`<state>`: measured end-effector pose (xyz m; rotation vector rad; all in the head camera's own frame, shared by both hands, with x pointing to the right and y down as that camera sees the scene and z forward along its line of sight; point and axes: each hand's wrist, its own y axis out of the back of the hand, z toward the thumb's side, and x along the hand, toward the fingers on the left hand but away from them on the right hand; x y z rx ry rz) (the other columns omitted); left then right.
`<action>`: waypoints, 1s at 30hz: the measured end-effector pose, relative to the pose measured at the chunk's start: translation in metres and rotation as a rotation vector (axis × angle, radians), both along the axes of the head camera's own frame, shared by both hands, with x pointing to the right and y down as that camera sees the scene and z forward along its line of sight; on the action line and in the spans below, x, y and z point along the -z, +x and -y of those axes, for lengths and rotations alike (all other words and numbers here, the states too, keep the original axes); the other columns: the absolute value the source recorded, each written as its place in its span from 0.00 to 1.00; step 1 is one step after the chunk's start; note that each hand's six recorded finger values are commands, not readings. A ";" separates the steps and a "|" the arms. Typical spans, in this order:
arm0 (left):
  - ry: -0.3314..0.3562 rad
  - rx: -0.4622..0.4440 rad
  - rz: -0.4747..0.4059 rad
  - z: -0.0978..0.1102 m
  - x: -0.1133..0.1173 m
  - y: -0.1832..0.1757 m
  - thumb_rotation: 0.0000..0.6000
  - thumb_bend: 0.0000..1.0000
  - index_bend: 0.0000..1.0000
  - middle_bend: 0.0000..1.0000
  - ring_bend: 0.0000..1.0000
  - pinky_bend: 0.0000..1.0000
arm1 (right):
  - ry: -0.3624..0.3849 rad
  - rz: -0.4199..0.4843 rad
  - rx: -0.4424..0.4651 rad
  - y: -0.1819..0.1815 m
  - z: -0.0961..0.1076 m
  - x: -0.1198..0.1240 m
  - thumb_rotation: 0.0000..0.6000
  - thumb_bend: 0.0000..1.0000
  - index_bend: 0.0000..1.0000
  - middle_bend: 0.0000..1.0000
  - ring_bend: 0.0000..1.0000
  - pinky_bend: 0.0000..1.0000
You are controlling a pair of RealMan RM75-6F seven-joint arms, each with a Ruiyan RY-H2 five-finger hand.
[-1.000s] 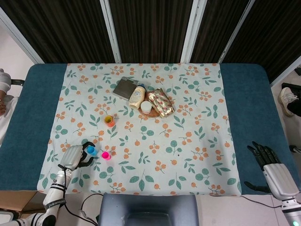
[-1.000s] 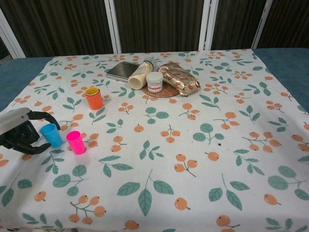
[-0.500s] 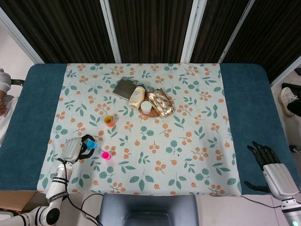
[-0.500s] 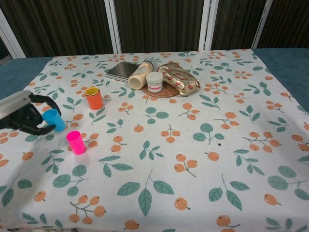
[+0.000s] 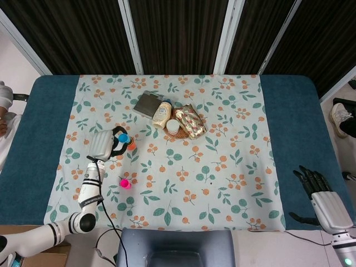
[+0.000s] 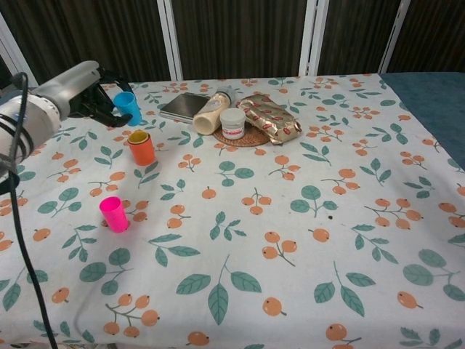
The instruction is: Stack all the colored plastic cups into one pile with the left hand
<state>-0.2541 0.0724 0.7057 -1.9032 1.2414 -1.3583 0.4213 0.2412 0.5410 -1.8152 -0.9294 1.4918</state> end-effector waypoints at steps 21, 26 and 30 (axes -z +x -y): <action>-0.071 -0.018 0.123 -0.001 -0.046 -0.001 1.00 0.42 0.33 1.00 1.00 1.00 | 0.005 0.003 -0.010 0.003 0.001 0.002 1.00 0.13 0.00 0.00 0.00 0.00; -0.093 -0.025 0.112 -0.004 -0.047 -0.001 1.00 0.38 0.00 1.00 1.00 1.00 | 0.000 0.001 -0.009 0.003 0.002 0.001 1.00 0.13 0.00 0.00 0.00 0.00; -0.090 -0.043 0.078 -0.006 -0.037 0.003 1.00 0.37 0.00 1.00 1.00 1.00 | -0.006 0.000 -0.002 0.001 0.001 0.000 1.00 0.13 0.00 0.00 0.00 0.00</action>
